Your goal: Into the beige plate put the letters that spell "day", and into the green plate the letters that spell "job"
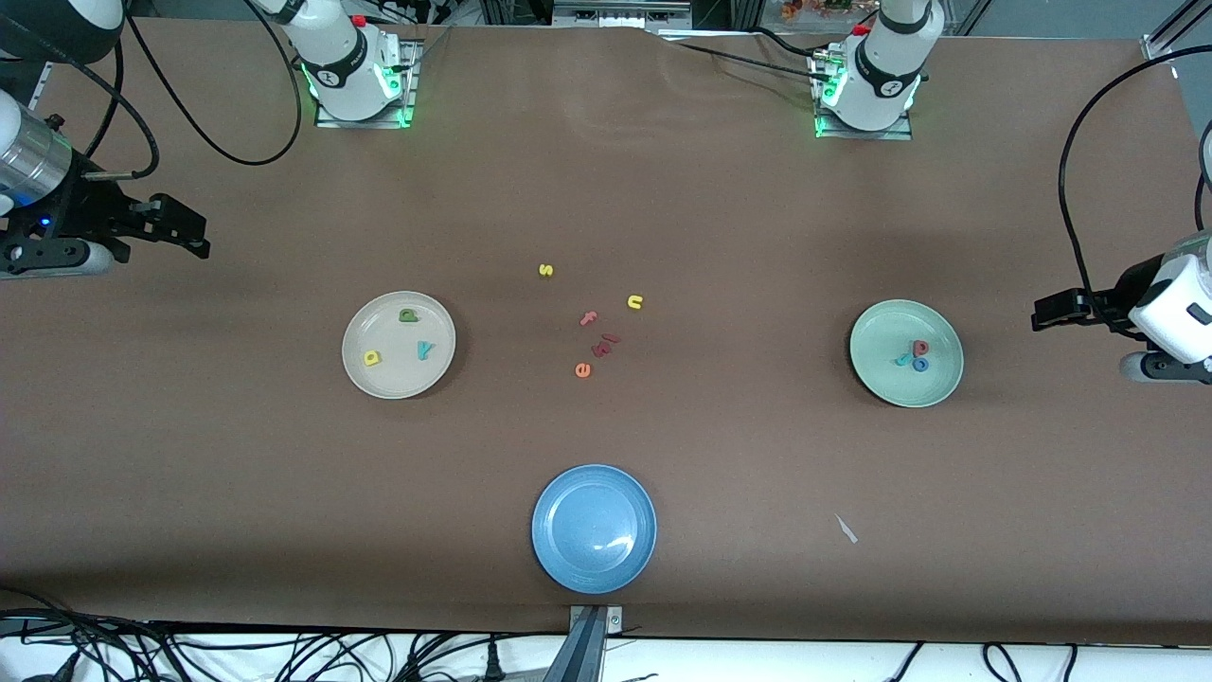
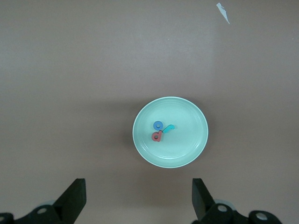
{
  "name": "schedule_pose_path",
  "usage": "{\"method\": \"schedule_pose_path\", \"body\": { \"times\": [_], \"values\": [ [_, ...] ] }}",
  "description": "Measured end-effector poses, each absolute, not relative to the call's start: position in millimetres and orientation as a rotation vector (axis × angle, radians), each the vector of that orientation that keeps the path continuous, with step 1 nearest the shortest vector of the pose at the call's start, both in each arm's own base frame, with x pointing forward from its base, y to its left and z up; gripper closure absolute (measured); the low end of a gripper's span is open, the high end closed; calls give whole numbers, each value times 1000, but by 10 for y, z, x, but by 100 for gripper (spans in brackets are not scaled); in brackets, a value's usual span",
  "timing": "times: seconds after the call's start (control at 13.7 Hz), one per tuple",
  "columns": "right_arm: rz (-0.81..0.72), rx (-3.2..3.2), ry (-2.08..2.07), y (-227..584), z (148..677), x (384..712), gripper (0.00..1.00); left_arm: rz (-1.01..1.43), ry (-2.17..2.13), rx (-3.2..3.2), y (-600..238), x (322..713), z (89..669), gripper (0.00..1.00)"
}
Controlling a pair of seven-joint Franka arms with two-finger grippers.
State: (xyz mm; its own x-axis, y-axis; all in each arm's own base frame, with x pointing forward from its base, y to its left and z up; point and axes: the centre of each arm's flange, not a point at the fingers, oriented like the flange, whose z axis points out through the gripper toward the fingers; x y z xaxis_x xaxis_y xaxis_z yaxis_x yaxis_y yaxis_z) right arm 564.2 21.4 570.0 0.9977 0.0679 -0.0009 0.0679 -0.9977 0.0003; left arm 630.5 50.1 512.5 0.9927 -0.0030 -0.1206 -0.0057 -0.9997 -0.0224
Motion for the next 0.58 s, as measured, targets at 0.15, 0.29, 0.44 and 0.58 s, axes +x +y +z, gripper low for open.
{"method": "schedule_pose_path", "body": {
  "times": [0.15, 0.29, 0.44, 0.58],
  "values": [
    [0, 3139, 107, 214, 5699, 5643, 0, 182, 25, -3114, 457, 6308, 5146, 1],
    [0, 3139, 106, 214, 5700, 5643, 0, 182, 58, -3116, 334, 6315, 5146, 1],
    [-1, 3139, 106, 214, 5697, 5644, 0, 181, 79, -3117, 254, 6319, 5146, 2],
    [-1, 3139, 106, 214, 5695, 5646, 0, 181, 78, -3117, 261, 6319, 5146, 2]
  ]
}}
